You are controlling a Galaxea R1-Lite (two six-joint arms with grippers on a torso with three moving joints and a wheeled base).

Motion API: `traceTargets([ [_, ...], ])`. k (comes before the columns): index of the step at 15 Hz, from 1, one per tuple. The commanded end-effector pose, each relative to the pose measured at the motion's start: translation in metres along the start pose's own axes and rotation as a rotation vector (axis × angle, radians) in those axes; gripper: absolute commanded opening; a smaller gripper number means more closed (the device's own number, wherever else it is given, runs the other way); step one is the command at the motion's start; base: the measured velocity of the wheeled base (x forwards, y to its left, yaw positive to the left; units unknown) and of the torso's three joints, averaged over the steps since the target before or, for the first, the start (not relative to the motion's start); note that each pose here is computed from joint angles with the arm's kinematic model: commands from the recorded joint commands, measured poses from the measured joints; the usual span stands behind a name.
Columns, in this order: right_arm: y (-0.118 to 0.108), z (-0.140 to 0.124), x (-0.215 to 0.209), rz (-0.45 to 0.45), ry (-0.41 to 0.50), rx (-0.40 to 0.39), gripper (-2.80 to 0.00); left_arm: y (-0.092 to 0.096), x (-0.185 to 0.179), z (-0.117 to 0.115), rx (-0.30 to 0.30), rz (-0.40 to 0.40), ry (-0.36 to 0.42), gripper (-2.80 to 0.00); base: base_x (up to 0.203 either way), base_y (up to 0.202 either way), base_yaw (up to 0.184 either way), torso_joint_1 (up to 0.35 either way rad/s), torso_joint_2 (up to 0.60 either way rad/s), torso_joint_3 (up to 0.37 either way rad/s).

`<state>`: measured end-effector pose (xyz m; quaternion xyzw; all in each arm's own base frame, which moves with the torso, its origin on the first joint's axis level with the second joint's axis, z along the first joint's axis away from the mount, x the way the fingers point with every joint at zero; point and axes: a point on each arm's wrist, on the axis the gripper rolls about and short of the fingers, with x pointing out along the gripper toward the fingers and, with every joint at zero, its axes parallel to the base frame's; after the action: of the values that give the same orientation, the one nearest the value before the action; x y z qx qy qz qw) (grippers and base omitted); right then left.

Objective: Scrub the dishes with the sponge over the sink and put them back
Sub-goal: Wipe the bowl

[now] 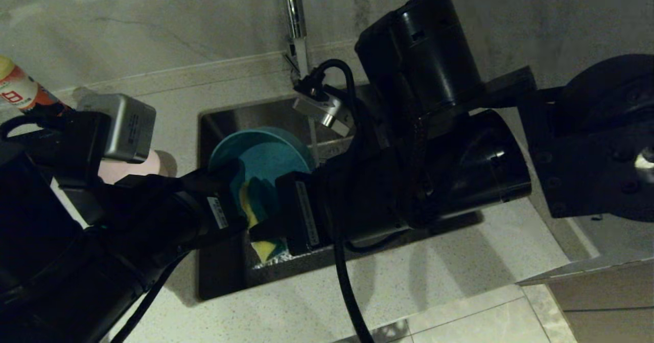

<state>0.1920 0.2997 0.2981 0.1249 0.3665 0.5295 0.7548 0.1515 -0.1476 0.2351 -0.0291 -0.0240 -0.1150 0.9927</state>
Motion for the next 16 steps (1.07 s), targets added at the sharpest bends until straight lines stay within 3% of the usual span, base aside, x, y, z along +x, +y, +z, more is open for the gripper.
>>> traceTargets([
  [1,-0.002,0.0,0.011,-0.001,0.019,0.005,-2.8,0.0,0.0,0.002,-0.006,0.003,-0.008,-2.8,0.0,0.0,0.0,0.0,0.0,0.0],
  [14,0.003,0.022,-0.043,-0.038,-0.129,-0.008,-2.8,0.006,-0.008,0.0,-0.005,0.005,-0.005,-2.8,0.0,0.0,0.0,0.0,0.0,0.0],
  [16,0.011,0.023,-0.051,-0.028,-0.147,-0.02,-2.8,0.006,-0.008,-0.011,0.014,0.003,0.029,-2.8,0.0,0.0,0.0,0.0,0.0,0.0],
])
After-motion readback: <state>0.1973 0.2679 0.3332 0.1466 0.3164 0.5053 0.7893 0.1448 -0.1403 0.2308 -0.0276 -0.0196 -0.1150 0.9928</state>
